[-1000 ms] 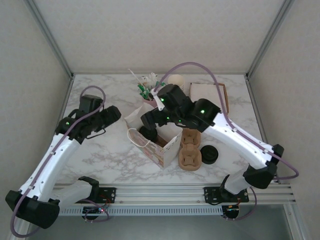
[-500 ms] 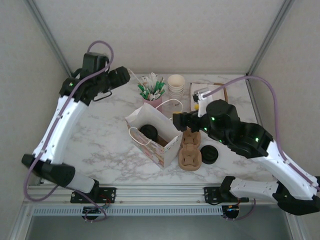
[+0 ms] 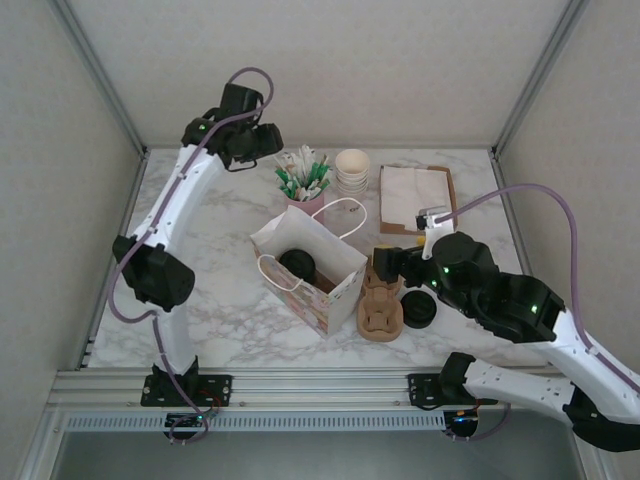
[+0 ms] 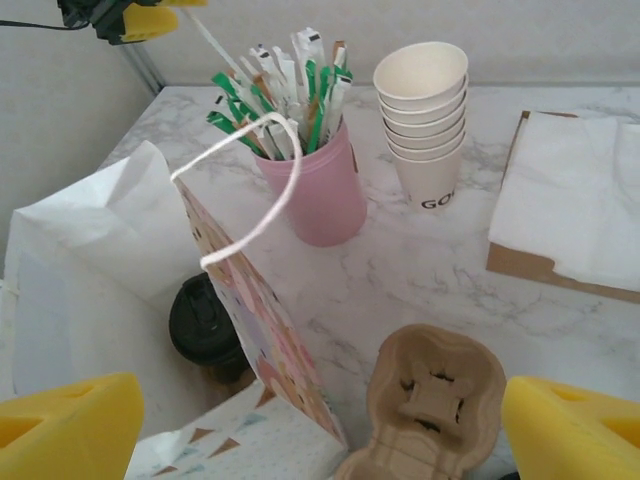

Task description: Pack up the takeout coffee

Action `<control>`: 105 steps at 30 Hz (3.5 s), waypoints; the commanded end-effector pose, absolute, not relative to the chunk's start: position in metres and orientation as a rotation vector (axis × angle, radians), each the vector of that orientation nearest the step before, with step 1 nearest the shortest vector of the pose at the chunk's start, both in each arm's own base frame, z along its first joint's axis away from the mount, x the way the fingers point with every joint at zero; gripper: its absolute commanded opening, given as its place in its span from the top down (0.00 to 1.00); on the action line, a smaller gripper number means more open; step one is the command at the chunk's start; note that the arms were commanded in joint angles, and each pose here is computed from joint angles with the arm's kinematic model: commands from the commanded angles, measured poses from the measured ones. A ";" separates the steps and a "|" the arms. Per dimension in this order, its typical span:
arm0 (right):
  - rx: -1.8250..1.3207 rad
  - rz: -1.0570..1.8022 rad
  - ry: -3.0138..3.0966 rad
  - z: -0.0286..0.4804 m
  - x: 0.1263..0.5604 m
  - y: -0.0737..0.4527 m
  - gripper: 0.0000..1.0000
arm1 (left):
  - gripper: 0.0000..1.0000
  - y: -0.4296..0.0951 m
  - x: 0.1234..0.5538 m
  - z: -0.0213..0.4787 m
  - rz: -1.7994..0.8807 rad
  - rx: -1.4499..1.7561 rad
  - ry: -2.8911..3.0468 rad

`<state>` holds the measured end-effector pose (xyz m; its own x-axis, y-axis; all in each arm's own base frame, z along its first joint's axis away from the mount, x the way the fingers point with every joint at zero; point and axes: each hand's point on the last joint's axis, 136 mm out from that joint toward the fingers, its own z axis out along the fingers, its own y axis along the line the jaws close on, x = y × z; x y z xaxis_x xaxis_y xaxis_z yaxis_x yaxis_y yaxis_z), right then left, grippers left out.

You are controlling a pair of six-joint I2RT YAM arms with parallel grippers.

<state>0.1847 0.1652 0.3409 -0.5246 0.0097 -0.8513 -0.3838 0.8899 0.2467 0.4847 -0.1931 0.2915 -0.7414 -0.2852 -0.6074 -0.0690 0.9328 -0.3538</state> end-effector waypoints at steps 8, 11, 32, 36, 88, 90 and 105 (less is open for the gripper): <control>-0.215 0.497 2.087 0.332 0.185 0.160 0.07 | 0.65 -0.192 0.484 0.303 -0.247 -0.230 2.333; -0.217 0.503 2.091 0.331 0.185 0.161 0.07 | 0.66 -0.192 0.485 0.297 -0.232 -0.231 2.345; -0.205 0.499 2.097 0.328 0.184 0.158 0.07 | 0.93 -0.189 0.481 0.330 -0.248 -0.213 2.283; -0.202 0.503 2.093 0.329 0.184 0.158 0.07 | 0.93 -0.181 0.477 0.358 -0.224 -0.196 2.225; -0.020 0.413 2.033 0.332 0.205 0.146 0.07 | 1.00 -0.201 0.423 0.462 -0.245 -0.017 1.943; -0.028 0.405 2.030 0.332 0.205 0.145 0.07 | 1.00 -0.199 0.421 0.467 -0.229 -0.005 1.940; -0.086 0.392 2.005 0.339 0.206 0.148 0.07 | 1.00 -0.198 0.269 0.527 -0.681 0.328 1.901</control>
<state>0.2058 0.1468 0.3327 -0.4767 0.1126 -0.8718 -0.2141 0.9470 0.2394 0.3205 -0.1911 0.5172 -0.3869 -0.1057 -0.9161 0.3701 0.8921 -0.2592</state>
